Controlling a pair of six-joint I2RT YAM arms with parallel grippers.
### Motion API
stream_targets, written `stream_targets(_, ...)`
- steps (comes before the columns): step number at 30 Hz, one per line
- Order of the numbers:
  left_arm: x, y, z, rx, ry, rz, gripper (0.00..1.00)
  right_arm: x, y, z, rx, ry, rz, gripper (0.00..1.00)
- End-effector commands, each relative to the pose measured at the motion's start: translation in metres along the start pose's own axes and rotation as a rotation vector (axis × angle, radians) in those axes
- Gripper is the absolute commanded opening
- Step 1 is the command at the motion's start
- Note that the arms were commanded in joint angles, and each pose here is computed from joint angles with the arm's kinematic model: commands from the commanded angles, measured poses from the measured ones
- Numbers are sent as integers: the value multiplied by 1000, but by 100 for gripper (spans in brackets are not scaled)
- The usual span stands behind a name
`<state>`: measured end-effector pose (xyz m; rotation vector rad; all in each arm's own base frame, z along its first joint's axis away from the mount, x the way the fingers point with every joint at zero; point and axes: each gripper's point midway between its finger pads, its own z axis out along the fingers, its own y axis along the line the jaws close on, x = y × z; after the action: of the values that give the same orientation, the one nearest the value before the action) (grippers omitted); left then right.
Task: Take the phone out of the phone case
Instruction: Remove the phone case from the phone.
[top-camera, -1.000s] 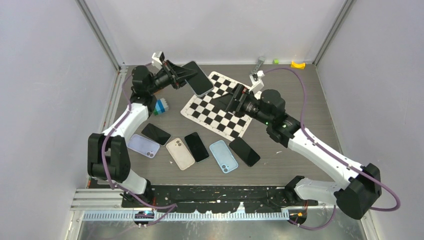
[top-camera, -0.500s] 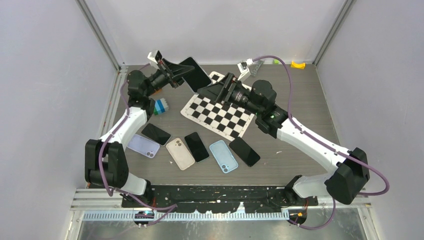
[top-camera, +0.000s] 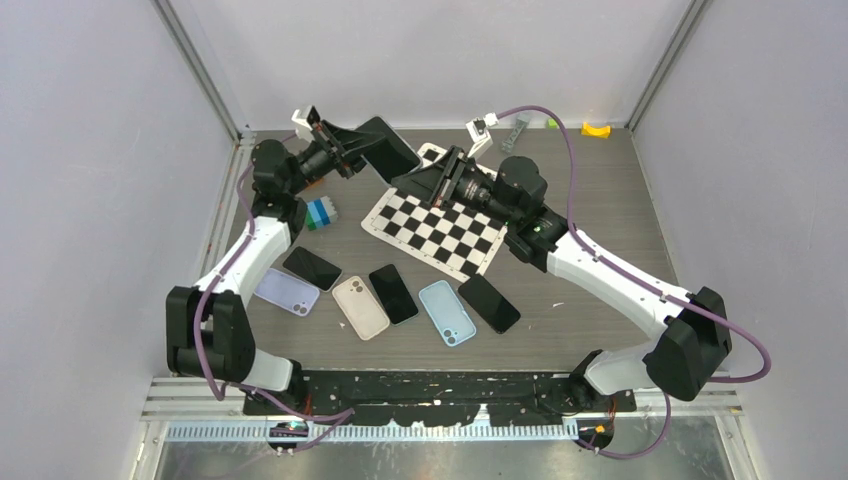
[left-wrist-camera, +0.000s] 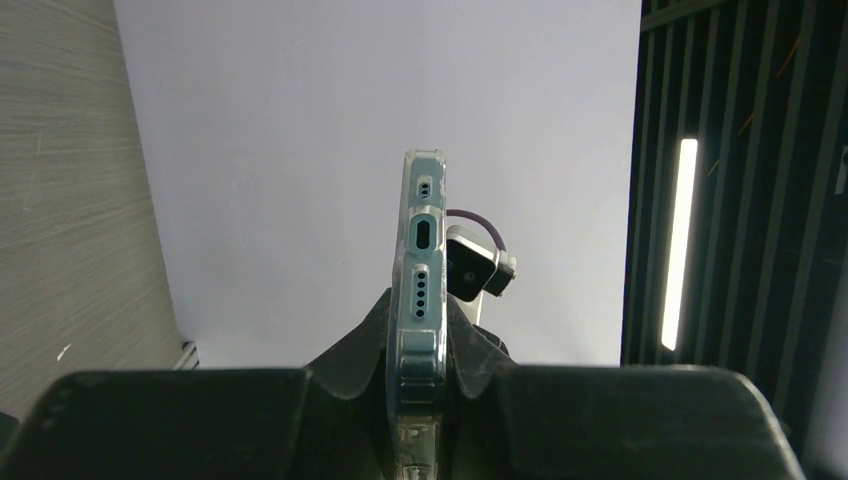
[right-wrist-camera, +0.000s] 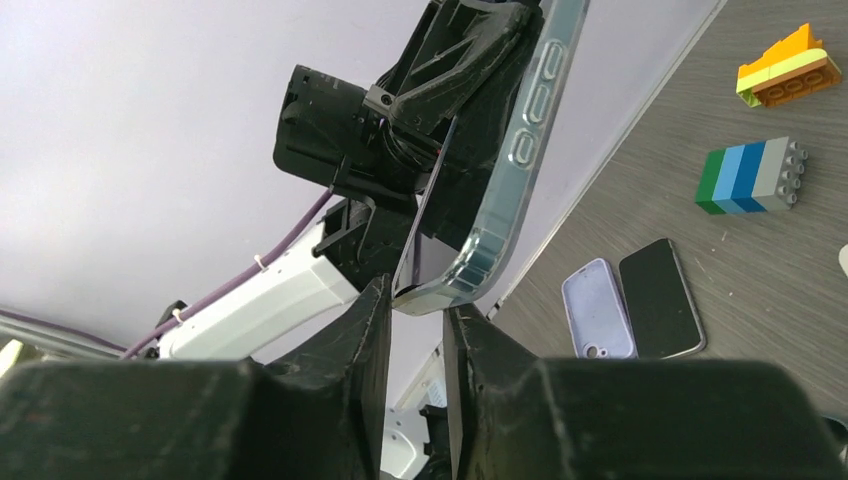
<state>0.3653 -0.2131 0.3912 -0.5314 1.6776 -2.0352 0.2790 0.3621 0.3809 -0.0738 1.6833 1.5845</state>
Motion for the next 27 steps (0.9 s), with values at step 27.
stream_targets(27, 40, -72, -16, 103, 72, -241, 0, 19, -126, -29, 557, 240, -630, 1)
